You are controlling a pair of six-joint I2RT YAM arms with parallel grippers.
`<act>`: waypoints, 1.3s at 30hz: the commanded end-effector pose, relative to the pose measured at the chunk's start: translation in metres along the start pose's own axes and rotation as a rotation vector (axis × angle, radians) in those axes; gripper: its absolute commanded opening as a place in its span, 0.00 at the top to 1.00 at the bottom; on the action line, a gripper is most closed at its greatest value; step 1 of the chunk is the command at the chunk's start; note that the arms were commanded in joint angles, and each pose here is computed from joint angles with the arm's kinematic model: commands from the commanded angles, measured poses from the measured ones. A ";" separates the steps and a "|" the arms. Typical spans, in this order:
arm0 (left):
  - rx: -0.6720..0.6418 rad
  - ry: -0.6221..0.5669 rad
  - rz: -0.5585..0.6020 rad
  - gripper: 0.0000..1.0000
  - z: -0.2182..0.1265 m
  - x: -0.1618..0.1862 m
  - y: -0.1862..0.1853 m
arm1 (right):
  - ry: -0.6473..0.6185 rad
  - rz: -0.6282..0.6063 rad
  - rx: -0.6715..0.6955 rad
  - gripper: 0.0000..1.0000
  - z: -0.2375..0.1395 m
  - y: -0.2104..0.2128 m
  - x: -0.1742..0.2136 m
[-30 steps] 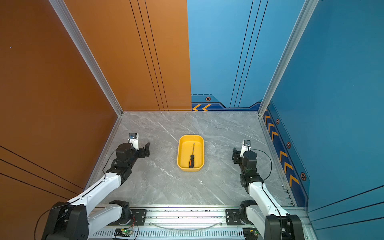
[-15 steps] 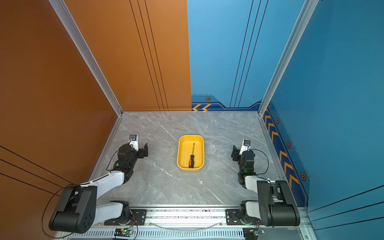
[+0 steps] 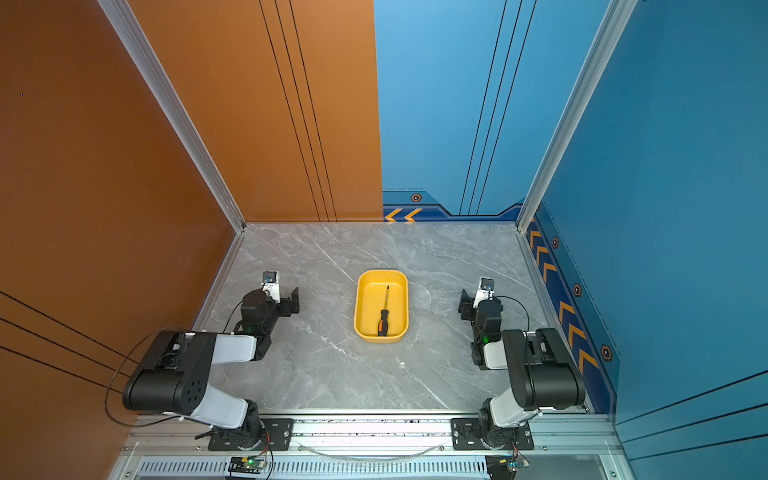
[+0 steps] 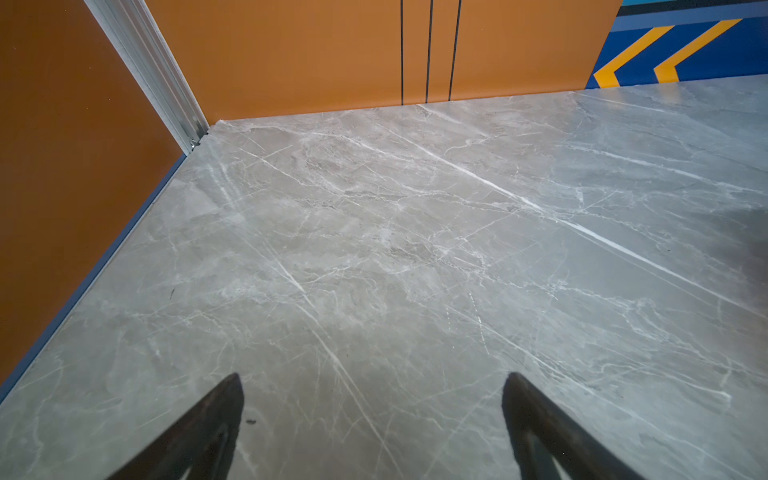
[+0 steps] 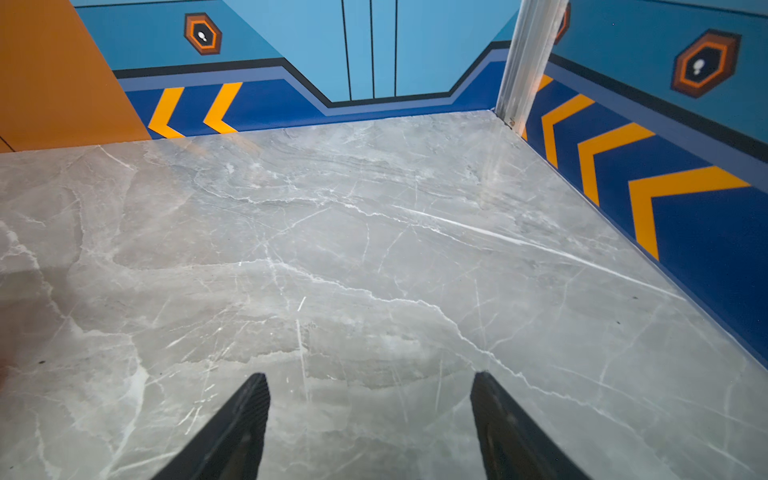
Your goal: Put the screwdriver in the bin
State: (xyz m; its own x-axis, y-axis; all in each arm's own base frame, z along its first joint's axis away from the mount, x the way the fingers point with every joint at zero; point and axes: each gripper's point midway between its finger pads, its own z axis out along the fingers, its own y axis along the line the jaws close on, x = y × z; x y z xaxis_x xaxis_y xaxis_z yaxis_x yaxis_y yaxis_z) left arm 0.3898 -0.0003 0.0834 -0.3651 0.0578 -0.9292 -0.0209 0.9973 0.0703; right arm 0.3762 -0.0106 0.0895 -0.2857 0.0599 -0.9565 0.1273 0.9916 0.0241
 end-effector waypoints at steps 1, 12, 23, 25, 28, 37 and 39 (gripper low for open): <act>0.014 -0.032 -0.001 0.02 0.001 -0.008 -0.002 | -0.014 -0.040 0.027 0.25 0.007 0.001 -0.011; 0.015 -0.022 -0.040 0.02 0.005 -0.008 0.004 | 0.046 -0.013 0.013 0.07 0.017 -0.003 -0.008; 0.013 -0.020 -0.042 0.02 0.005 -0.007 0.005 | 0.046 -0.016 0.017 0.00 0.017 -0.003 -0.008; 0.013 -0.022 -0.042 0.02 0.005 -0.008 0.005 | 0.045 -0.017 0.016 0.00 0.017 -0.003 -0.008; 0.012 -0.021 -0.043 0.02 0.005 -0.007 0.005 | 0.044 -0.016 0.016 0.00 0.017 -0.003 -0.008; 0.012 -0.024 -0.044 0.02 0.005 -0.008 0.005 | 0.044 -0.017 0.015 0.00 0.017 -0.003 -0.009; 0.012 -0.022 -0.043 0.02 0.005 -0.007 0.005 | 0.045 -0.016 0.015 0.00 0.017 -0.003 -0.008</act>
State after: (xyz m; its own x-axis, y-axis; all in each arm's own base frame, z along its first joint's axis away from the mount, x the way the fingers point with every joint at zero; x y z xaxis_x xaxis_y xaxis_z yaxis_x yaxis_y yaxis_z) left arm 0.3931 0.0045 0.0846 -0.3568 0.0330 -0.9336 -0.0263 0.9986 0.0454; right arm 0.3922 -0.0150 0.0939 -0.3204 0.0470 -0.9461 0.1318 0.9913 0.0046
